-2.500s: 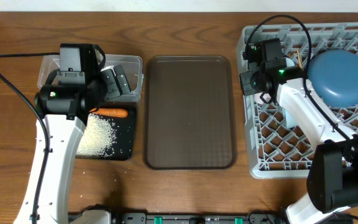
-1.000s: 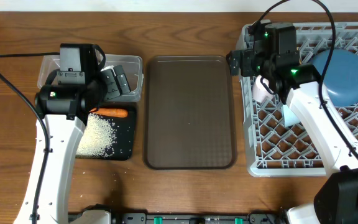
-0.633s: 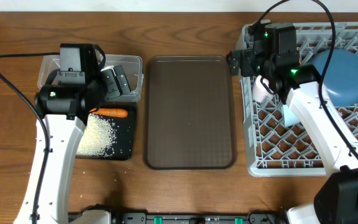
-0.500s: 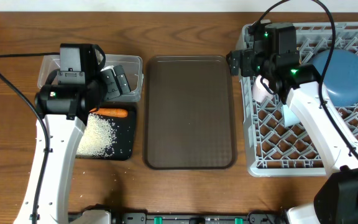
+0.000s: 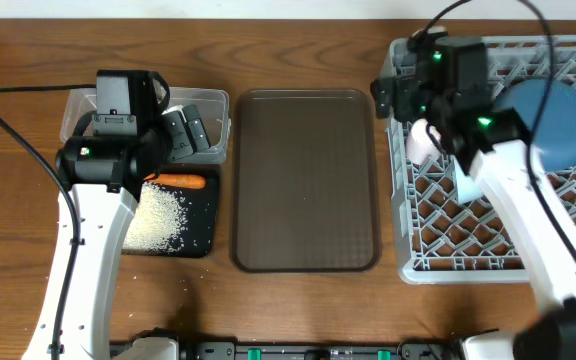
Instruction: Sort waste into correct bins and load items into the dishwasher rack
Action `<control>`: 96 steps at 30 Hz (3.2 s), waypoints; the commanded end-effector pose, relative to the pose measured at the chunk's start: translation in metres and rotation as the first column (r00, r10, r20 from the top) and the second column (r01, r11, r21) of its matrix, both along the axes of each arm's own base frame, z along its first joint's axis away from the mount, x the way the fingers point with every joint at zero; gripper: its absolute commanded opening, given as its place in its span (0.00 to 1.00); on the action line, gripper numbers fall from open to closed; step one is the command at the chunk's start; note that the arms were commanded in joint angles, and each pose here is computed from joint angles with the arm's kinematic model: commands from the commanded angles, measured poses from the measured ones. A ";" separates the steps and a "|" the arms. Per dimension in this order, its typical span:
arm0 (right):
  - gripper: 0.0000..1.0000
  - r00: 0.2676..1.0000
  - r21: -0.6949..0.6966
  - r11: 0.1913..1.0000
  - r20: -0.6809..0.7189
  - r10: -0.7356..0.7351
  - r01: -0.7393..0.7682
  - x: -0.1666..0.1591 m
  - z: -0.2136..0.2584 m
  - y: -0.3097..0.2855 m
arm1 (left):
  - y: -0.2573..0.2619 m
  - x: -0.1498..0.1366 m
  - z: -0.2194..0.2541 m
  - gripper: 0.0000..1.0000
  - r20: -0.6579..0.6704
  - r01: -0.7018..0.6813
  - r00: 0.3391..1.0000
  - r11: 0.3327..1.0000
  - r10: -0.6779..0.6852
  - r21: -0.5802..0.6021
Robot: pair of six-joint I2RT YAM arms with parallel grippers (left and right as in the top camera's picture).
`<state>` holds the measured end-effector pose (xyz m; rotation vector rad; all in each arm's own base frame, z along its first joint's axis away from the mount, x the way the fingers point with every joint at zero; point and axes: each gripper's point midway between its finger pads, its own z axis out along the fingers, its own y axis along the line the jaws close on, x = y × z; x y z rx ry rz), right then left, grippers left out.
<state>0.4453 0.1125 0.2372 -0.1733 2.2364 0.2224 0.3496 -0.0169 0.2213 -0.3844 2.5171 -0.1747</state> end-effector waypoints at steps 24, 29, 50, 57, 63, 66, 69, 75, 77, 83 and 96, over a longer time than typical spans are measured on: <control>0.99 0.839 0.289 0.925 0.415 -0.352 0.246 -0.166 -0.001 -0.109 | 0.002 0.001 0.003 0.98 0.005 0.003 1.000 1.000 -0.003 0.007; 0.99 0.807 0.311 0.930 0.488 -0.333 0.195 -0.173 -0.025 -0.105 | 0.002 0.001 0.003 0.98 0.005 0.003 1.000 1.000 -0.003 0.007; 0.99 0.831 0.282 0.938 0.458 -0.316 0.201 -0.195 -0.088 -0.105 | 0.002 0.001 0.003 0.98 0.005 0.003 1.000 1.000 -0.003 0.007; 0.99 0.810 0.121 0.978 0.548 -0.208 0.169 -0.199 -0.079 -0.104 | 0.002 0.001 0.003 0.98 0.005 0.003 1.000 1.000 -0.003 0.007; 0.99 0.809 0.060 0.985 0.564 -0.169 0.164 -0.199 -0.079 -0.104 | 0.002 0.001 0.003 0.98 0.005 0.003 1.000 1.000 -0.003 0.007; 0.99 0.809 0.059 0.985 0.564 -0.168 0.164 -0.199 -0.079 -0.104 | 0.002 0.001 0.003 0.98 0.005 0.003 1.000 1.000 -0.003 0.007; 0.99 0.809 0.059 0.985 0.564 -0.168 0.164 -0.199 -0.079 -0.104 | 0.002 0.001 0.003 0.98 0.005 0.003 1.000 1.000 -0.003 0.007; 0.99 0.807 0.059 0.984 0.564 -0.173 0.170 -0.199 -0.079 -0.105 | 0.002 0.001 0.002 0.98 0.005 0.003 1.000 1.000 -0.003 0.007; 0.99 0.807 0.058 0.984 0.564 -0.174 0.171 -0.199 -0.079 -0.105 | 0.002 0.001 0.002 0.98 0.005 0.003 1.000 1.000 -0.003 0.007; 0.99 0.808 0.058 0.984 0.564 -0.173 0.170 -0.199 -0.079 -0.105 | 0.002 0.001 0.002 0.98 0.005 0.003 1.000 1.000 -0.003 0.007; 0.99 0.807 0.058 0.984 0.564 -0.174 0.171 -0.199 -0.079 -0.105 | 0.002 0.001 0.003 0.98 0.005 0.003 1.000 1.000 -0.003 0.007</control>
